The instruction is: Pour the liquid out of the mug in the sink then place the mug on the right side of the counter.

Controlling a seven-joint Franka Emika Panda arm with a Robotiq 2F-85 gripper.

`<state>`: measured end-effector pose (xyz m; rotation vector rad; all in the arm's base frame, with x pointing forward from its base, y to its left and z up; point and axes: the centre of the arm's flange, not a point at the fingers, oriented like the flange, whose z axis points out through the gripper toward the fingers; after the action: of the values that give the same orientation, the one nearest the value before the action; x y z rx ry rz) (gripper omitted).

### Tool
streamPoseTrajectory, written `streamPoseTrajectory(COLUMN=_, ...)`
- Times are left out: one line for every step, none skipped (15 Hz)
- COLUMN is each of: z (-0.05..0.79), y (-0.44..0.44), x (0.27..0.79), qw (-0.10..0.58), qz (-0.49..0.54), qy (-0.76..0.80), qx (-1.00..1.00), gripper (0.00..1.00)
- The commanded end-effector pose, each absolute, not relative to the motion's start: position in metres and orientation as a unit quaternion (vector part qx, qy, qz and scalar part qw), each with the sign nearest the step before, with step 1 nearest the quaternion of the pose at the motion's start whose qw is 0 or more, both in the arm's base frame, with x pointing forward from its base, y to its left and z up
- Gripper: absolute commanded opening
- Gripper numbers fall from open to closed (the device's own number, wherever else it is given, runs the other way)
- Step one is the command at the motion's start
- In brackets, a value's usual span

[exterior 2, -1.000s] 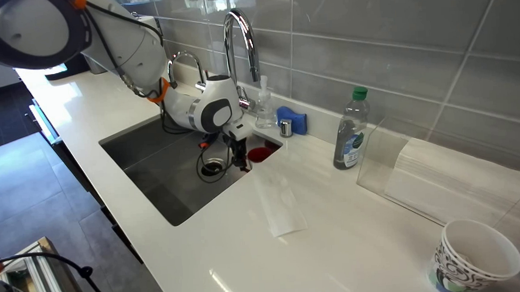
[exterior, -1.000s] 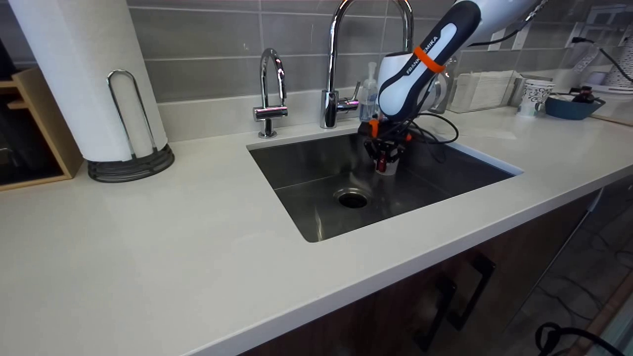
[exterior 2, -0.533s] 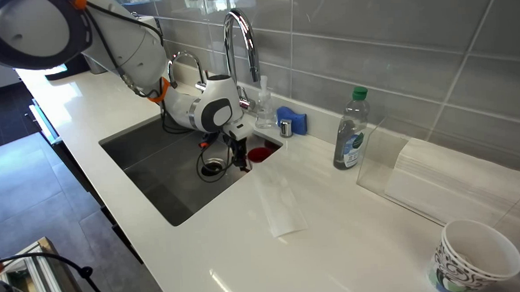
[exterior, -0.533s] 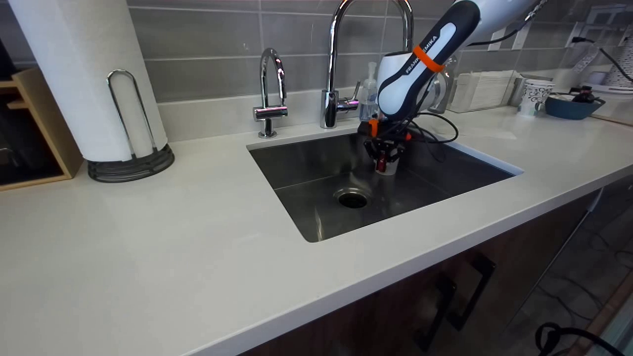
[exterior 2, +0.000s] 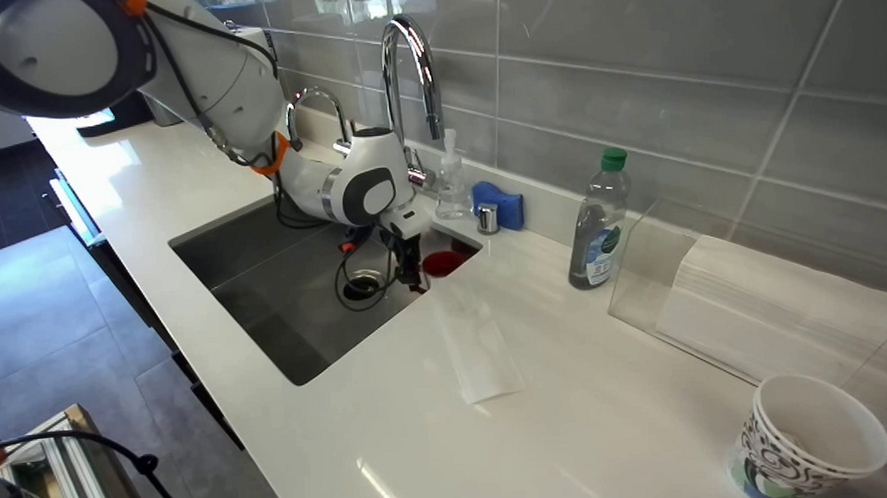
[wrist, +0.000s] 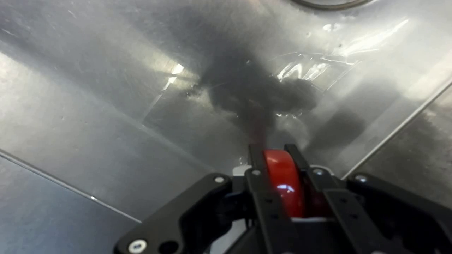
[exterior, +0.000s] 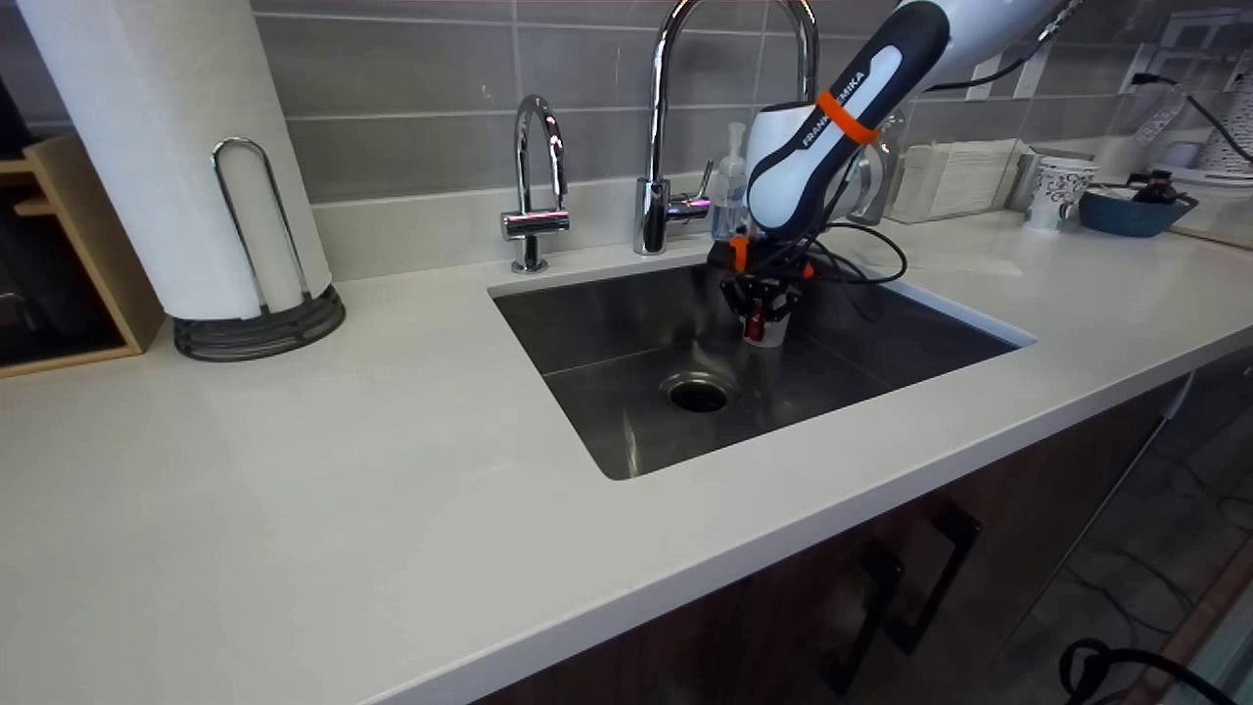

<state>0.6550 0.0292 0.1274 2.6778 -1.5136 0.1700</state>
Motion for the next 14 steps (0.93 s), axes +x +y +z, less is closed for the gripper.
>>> streamPoseTrajectory(z=0.142, y=0.038, x=0.655, qw=0.022, qz=0.08, qy=-0.487, qx=0.869, gripper=0.05)
streamPoseTrajectory(z=0.144, y=0.039, x=0.654, qw=0.022, qz=0.081, qy=-0.486, qx=0.87, gripper=0.05)
streamPoseTrajectory(z=0.146, y=0.039, x=0.653, qw=0.022, qz=0.083, qy=-0.485, qx=0.87, gripper=0.05)
streamPoseTrajectory(z=0.148, y=0.041, x=0.652, qw=0.022, qz=0.085, qy=-0.483, qx=0.871, gripper=0.05)
streamPoseTrajectory(z=0.151, y=0.043, x=0.652, qw=0.022, qz=0.09, qy=-0.482, qx=0.872, gripper=0.05)
streamPoseTrajectory(z=0.154, y=0.045, x=0.651, qw=0.021, qz=0.092, qy=-0.48, qx=0.872, gripper=0.05)
streamPoseTrajectory(z=0.157, y=0.046, x=0.65, qw=0.02, qz=0.095, qy=-0.478, qx=0.873, gripper=0.05)
streamPoseTrajectory(z=0.159, y=0.048, x=0.65, qw=0.019, qz=0.096, qy=-0.477, qx=0.873, gripper=0.05)
streamPoseTrajectory(z=0.161, y=0.049, x=0.649, qw=0.019, qz=0.096, qy=-0.477, qx=0.874, gripper=0.05)
streamPoseTrajectory(z=0.163, y=0.051, x=0.648, qw=0.019, qz=0.094, qy=-0.476, qx=0.874, gripper=0.05)
streamPoseTrajectory(z=0.165, y=0.053, x=0.645, qw=0.019, qz=0.089, qy=-0.477, qx=0.874, gripper=0.05)
streamPoseTrajectory(z=0.167, y=0.056, x=0.643, qw=0.018, qz=0.084, qy=-0.479, qx=0.874, gripper=0.05)
streamPoseTrajectory(z=0.17, y=0.059, x=0.641, qw=0.018, qz=0.083, qy=-0.48, qx=0.873, gripper=0.05)
streamPoseTrajectory(z=0.172, y=0.064, x=0.637, qw=0.018, qz=0.079, qy=-0.477, qx=0.875, gripper=0.05)
